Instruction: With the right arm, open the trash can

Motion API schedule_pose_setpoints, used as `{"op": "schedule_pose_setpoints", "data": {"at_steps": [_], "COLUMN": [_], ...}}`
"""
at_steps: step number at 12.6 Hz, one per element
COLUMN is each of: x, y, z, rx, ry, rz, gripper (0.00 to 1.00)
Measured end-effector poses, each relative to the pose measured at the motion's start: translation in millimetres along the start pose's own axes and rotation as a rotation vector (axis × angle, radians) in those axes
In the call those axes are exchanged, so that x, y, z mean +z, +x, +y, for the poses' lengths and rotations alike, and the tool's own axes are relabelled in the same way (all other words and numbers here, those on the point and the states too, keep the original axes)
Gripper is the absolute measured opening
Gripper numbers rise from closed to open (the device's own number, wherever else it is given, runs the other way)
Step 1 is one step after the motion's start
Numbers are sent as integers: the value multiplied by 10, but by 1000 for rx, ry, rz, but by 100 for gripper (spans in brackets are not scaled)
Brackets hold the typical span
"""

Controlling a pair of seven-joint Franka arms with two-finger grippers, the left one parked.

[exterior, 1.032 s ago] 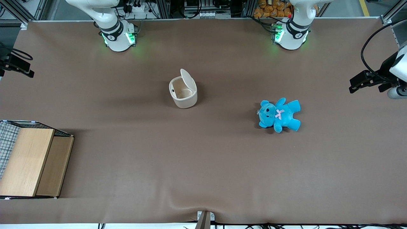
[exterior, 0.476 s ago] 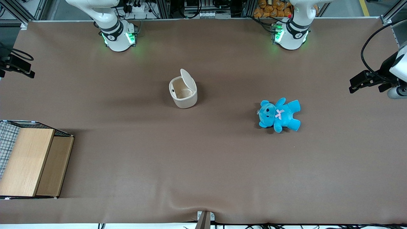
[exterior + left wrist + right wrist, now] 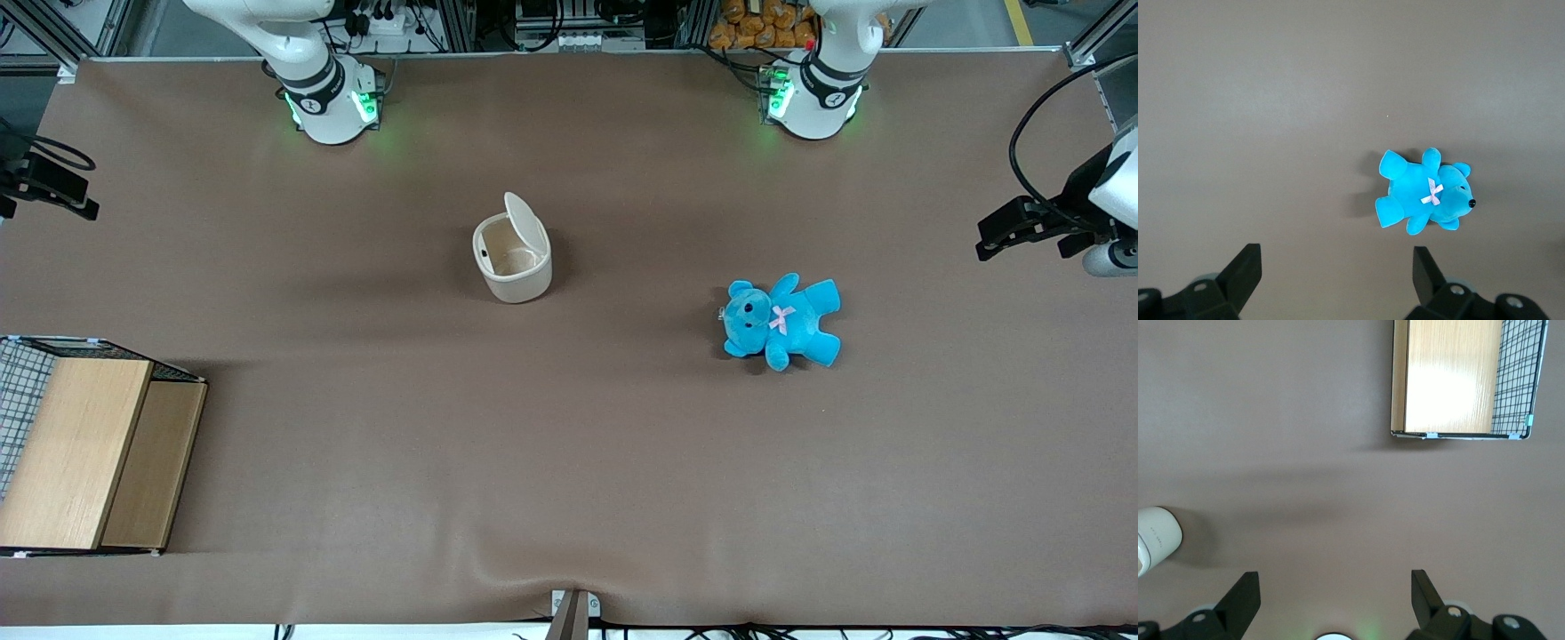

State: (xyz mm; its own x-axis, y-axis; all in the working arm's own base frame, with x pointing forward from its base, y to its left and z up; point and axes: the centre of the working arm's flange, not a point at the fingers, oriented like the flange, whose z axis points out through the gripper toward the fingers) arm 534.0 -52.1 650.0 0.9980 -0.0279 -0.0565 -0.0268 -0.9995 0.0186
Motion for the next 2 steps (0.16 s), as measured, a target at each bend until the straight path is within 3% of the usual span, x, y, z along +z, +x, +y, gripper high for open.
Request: {"op": "schedule_pose_setpoints", "data": {"at_steps": [2], "x": [2], "y": [8], "z": [-22], "rx": [-3], "ry": [4], "rz": [4], "gripper": [100]}}
